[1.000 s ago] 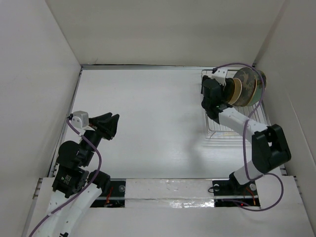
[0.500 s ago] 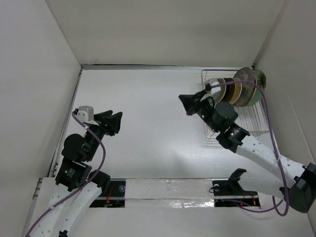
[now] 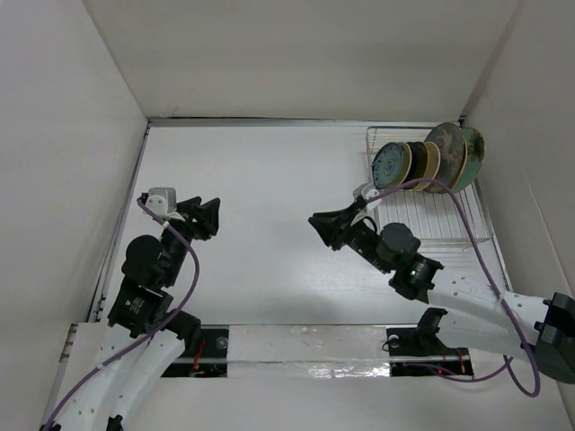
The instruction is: Load the plates into the dish rack
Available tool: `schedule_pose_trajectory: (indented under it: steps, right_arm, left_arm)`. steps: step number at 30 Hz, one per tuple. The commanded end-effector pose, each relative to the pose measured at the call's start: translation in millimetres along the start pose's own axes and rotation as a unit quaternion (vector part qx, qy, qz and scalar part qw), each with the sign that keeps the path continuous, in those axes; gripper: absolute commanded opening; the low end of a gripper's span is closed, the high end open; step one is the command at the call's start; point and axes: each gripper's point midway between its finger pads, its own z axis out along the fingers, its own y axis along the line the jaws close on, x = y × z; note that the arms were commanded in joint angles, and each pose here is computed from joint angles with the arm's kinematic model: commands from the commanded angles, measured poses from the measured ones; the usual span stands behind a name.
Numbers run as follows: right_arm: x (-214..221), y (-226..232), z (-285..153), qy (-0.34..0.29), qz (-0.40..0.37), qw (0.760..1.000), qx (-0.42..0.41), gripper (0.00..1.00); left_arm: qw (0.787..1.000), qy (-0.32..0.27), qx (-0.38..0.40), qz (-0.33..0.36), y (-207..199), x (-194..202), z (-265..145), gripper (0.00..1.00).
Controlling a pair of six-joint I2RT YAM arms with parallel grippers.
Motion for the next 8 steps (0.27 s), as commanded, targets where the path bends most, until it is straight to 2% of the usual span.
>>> schedule_pose_trajectory:
  steps: [1, 8]
  right_arm:
    - [-13.4, -1.4, 0.6, -0.047, 0.020, 0.999, 0.009, 0.28]
    - [-6.8, 14.7, 4.2, -0.031, 0.038, 0.998, -0.032, 0.29]
  left_arm:
    - [1.000, -0.010, -0.013, 0.010, 4.1, -3.9, 8.9, 0.45]
    - [1.000, -0.008, -0.023, 0.013, 8.2, -1.5, 9.4, 0.45]
